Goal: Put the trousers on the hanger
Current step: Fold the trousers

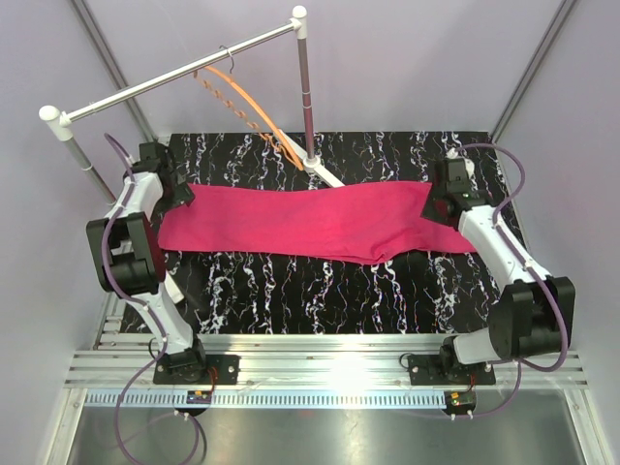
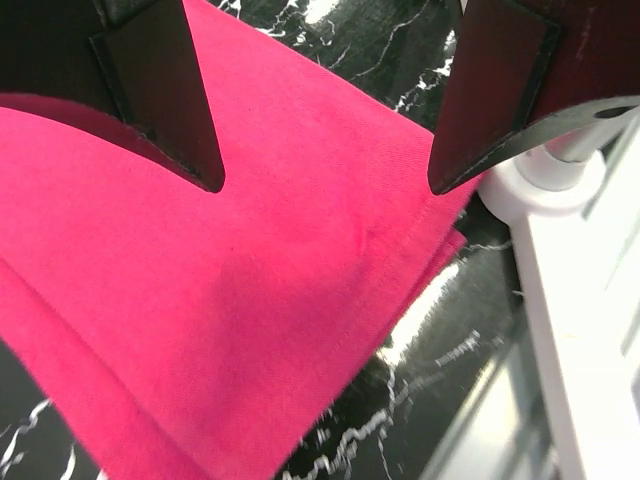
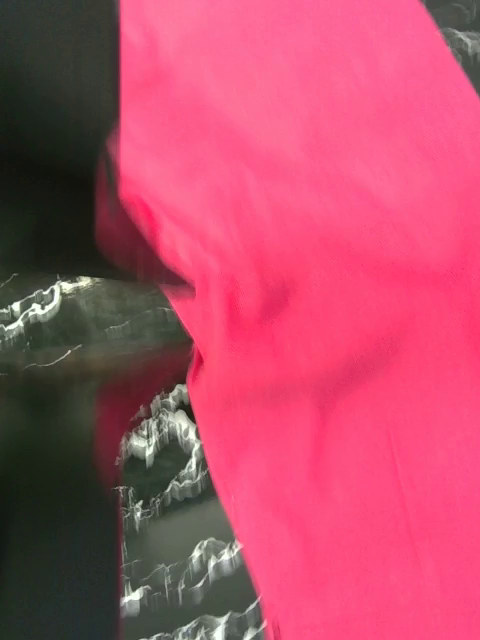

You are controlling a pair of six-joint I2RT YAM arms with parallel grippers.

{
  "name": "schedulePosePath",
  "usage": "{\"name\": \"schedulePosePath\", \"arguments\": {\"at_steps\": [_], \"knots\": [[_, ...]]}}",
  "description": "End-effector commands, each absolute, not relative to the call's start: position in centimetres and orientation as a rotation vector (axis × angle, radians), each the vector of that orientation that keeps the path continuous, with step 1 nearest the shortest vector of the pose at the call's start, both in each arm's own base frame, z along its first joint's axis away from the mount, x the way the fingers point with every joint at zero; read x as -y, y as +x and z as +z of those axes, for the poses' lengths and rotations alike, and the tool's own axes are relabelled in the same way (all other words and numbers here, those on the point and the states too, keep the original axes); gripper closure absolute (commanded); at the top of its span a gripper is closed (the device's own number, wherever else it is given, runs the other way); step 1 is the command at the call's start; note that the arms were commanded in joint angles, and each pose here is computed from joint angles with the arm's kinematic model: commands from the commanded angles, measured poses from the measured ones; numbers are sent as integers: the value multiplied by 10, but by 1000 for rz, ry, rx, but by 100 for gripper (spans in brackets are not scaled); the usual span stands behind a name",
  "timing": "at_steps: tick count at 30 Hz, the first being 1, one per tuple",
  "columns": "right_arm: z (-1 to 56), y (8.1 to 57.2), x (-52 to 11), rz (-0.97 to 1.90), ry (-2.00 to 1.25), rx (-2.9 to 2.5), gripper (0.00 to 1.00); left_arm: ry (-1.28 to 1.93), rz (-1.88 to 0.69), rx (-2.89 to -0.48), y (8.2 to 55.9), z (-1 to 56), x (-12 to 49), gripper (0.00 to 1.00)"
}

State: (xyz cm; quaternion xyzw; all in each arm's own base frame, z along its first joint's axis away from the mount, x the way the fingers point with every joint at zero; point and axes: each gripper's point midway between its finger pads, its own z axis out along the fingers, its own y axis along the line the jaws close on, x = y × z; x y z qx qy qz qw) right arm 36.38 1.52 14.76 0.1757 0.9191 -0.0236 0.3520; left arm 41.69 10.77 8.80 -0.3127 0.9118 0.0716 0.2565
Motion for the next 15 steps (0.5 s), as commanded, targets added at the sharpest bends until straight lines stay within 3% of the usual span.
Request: {"name": "schedulePosePath", "arguments": {"at_steps": [1, 2, 3, 15], "knots": [[167, 374, -72, 195, 362, -2276, 79, -875, 102, -2489, 416, 79, -96, 13], [168, 373, -83, 230, 341, -2270, 93, -877, 88, -2473, 417, 83, -94, 13], [168, 372, -95, 289, 325, -2267, 100, -886, 62, -2467, 416, 81, -90, 13], [132, 387, -250, 632, 26, -2316, 100, -768, -43, -2381, 407, 124, -59, 9]]}}
